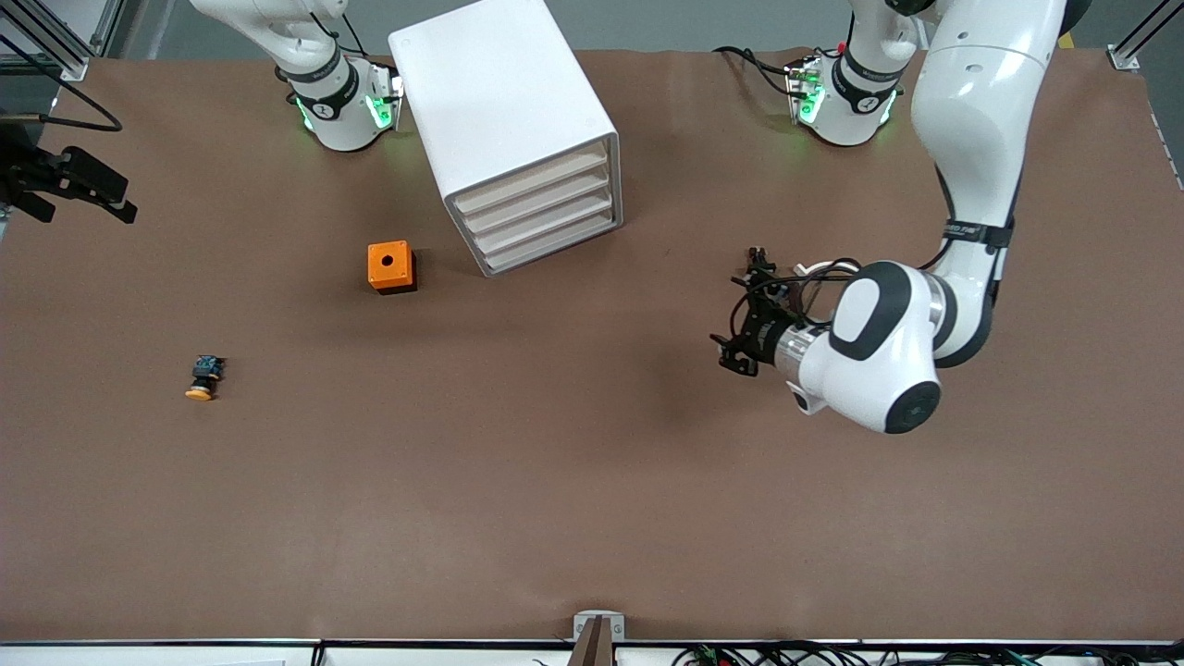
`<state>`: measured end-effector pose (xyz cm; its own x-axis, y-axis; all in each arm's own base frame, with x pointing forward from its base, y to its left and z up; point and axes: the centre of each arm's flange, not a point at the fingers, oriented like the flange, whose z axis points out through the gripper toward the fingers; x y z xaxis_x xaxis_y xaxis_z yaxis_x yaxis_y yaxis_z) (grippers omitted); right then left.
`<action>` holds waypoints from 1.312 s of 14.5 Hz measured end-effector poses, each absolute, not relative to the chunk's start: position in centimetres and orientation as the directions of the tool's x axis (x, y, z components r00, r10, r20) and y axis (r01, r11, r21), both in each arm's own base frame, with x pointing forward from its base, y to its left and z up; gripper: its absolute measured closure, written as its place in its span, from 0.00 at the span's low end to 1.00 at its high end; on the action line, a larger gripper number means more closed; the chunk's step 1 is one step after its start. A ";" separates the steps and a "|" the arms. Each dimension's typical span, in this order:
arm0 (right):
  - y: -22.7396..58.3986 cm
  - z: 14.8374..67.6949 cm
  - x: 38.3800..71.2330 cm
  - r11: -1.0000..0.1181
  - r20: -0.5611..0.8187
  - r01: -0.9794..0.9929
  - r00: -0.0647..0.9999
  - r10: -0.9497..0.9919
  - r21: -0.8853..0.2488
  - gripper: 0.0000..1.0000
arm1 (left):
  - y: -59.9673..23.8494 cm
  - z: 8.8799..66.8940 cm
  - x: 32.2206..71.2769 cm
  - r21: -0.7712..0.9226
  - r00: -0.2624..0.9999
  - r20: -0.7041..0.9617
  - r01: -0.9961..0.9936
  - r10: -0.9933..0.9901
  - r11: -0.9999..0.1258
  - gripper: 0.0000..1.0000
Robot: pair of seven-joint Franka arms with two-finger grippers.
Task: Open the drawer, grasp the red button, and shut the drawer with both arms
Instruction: 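Move the left gripper toward the front of the white cabinet drawer, then grasp the drawer front with the left gripper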
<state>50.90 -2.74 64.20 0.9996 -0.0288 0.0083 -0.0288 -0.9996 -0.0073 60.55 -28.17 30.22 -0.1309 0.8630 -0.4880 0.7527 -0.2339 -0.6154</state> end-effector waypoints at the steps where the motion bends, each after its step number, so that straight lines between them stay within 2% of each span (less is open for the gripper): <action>1: -2.7 64.2 50.9 -1.000 0.008 -0.029 1.000 -0.029 -0.007 0.00 | -29.3 29.8 60.1 -0.669 -0.212 -0.478 0.716 0.852 -0.198 0.00; 5: -2.7 64.2 50.9 -1.000 0.008 -0.029 1.000 -0.029 -0.007 0.00 | -32.7 27.2 58.6 -0.826 -0.420 -0.373 0.556 0.827 -0.090 0.00; 8: -2.7 64.2 50.9 -1.000 0.008 -0.029 1.000 -0.029 -0.007 0.00 | -33.6 24.6 57.8 -0.908 -0.520 -0.285 0.416 0.805 -0.053 0.00; 11: -2.7 64.2 50.9 -1.000 0.008 -0.028 1.000 -0.028 -0.007 0.00 | -35.3 23.3 56.6 -0.952 -0.562 -0.210 0.305 0.800 -0.035 0.00; 14: -2.7 64.2 50.9 -1.000 0.008 -0.028 1.000 -0.028 -0.007 0.00 | -38.5 22.8 54.4 -0.962 -0.533 -0.184 0.271 0.826 -0.039 0.00; 15: -2.7 64.2 50.9 -1.000 0.008 -0.028 1.000 -0.028 -0.007 0.00 | -39.5 22.4 53.6 -0.964 -0.520 -0.176 0.263 0.836 -0.039 0.07; 17: -2.7 64.2 50.9 -1.000 0.008 -0.028 1.000 -0.028 -0.007 0.00 | -41.1 21.3 52.2 -0.968 -0.497 -0.162 0.247 0.853 -0.040 0.30; 19: -2.7 64.2 50.9 -1.000 0.008 -0.028 1.000 -0.028 -0.007 0.00 | -42.2 20.4 51.1 -0.972 -0.478 -0.150 0.233 0.865 -0.040 0.48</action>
<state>50.90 -2.72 64.19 0.9996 -0.0284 0.0083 -0.0283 -0.9996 -0.0073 51.06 -42.24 20.44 -0.4784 0.8652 -0.1504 0.2333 -0.0398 -0.9716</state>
